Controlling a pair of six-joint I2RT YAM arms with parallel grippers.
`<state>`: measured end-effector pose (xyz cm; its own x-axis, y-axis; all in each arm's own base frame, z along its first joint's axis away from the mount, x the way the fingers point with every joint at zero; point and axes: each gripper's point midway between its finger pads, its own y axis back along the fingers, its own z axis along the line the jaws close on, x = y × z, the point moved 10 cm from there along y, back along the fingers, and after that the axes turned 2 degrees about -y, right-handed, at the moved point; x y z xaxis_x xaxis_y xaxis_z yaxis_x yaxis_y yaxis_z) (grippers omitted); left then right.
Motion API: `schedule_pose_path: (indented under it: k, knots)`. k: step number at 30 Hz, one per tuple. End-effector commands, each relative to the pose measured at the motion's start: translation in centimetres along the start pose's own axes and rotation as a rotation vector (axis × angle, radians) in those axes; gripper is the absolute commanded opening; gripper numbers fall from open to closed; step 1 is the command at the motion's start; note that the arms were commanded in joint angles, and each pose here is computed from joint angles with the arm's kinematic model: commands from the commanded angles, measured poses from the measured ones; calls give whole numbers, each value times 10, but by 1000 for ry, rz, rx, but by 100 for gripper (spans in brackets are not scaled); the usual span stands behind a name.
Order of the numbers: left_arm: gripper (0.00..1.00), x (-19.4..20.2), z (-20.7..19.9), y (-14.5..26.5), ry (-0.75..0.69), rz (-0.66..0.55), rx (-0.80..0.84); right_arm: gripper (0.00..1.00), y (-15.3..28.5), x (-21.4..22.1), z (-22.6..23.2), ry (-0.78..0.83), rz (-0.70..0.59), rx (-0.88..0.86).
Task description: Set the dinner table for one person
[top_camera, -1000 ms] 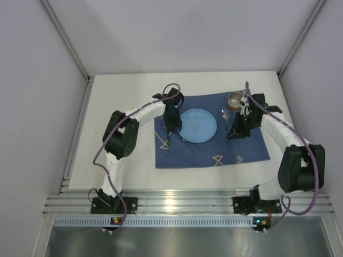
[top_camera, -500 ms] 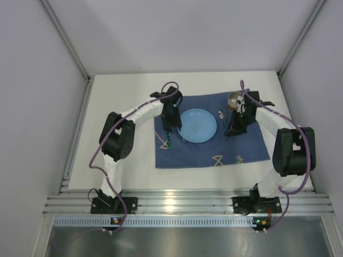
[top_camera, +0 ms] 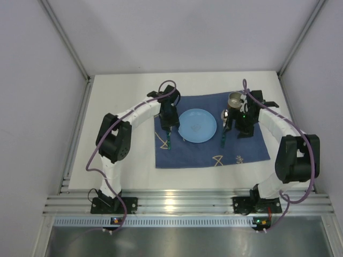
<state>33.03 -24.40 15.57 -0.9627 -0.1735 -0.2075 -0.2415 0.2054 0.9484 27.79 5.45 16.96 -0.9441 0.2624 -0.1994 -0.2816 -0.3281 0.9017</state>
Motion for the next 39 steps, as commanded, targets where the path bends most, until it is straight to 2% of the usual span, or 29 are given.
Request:
schedule_pose_path:
  k: [1, 3, 5, 7, 10, 11, 13, 14, 16, 17, 18, 19, 20, 21, 22, 23, 24, 25, 26, 28, 29, 31, 33, 39]
  knots:
    - [47, -7, 1, 47, 15, -96, 32, 86, 30, 6, -1, 18, -81, 29]
    - [47, -9, 5, 62, 22, -120, 38, 96, 42, 8, 2, 24, -112, 19]
    - [48, -13, 12, 72, 16, -166, 6, 97, 53, 11, 7, 31, -130, -6]
    - [54, -18, 24, 90, -3, -231, -20, 98, 73, 11, 17, 47, -182, -50]
    - [58, -24, 34, 128, -51, -396, -48, 99, 124, 13, 33, 71, -351, -63]
    - [60, -24, 37, 152, -90, -491, -24, 99, 143, 14, 41, 84, -411, -52]
    - [63, -22, 54, 164, -93, -618, -122, 99, 167, 25, 49, 107, -504, -23]
    - [69, -19, 65, 173, -112, -728, -144, 100, 183, 33, 50, 107, -565, -25]
    - [72, -13, 76, 174, -134, -838, -146, 100, 196, 40, 49, 111, -616, -10]
    - [71, -6, 82, 189, -139, -936, -104, 100, 201, 45, 48, 121, -625, -1]
    - [71, 0, 91, 166, -161, -986, -91, 100, 208, 52, 48, 147, -653, 1]
    - [71, 4, 99, 162, -232, -1042, -108, 100, 211, 57, 47, 167, -661, 5]
    - [72, 12, 108, 169, -239, -1123, -107, 100, 214, 62, 47, 190, -674, 1]
    - [76, 19, 120, 148, -222, -1180, -121, 100, 218, 67, 46, 214, -691, -7]
    - [81, 25, 129, 142, -234, -1216, -156, 100, 231, 77, 44, 224, -768, -17]
    - [87, 39, 146, 122, -240, -1209, -204, 100, 232, 82, 41, 226, -803, -26]
    - [93, 41, 153, 116, -244, -1232, -212, 100, 247, 99, 36, 236, -902, -64]
    - [95, 41, 158, 113, -250, -1277, -209, 100, 252, 107, 34, 251, -961, -89]
    - [96, 43, 165, 102, -245, -1259, -217, 100, 247, 109, 31, 263, -1024, -116]
    - [96, 42, 186, 80, -180, -1197, -197, 100, 263, 129, 22, 282, -1248, -187]
    - [96, 43, 194, 67, -161, -1158, -205, 100, 245, 131, 14, 280, -1261, -175]
    - [97, 39, 203, 57, -157, -1155, -196, 100, 254, 151, 6, 319, -1438, -243]
    - [97, 33, 204, 48, -202, -1167, -203, 100, 243, 160, -3, 354, -1480, -239]
    - [98, 20, 211, 24, -246, -1173, -263, 100, 227, 164, -8, 462, -1401, -200]
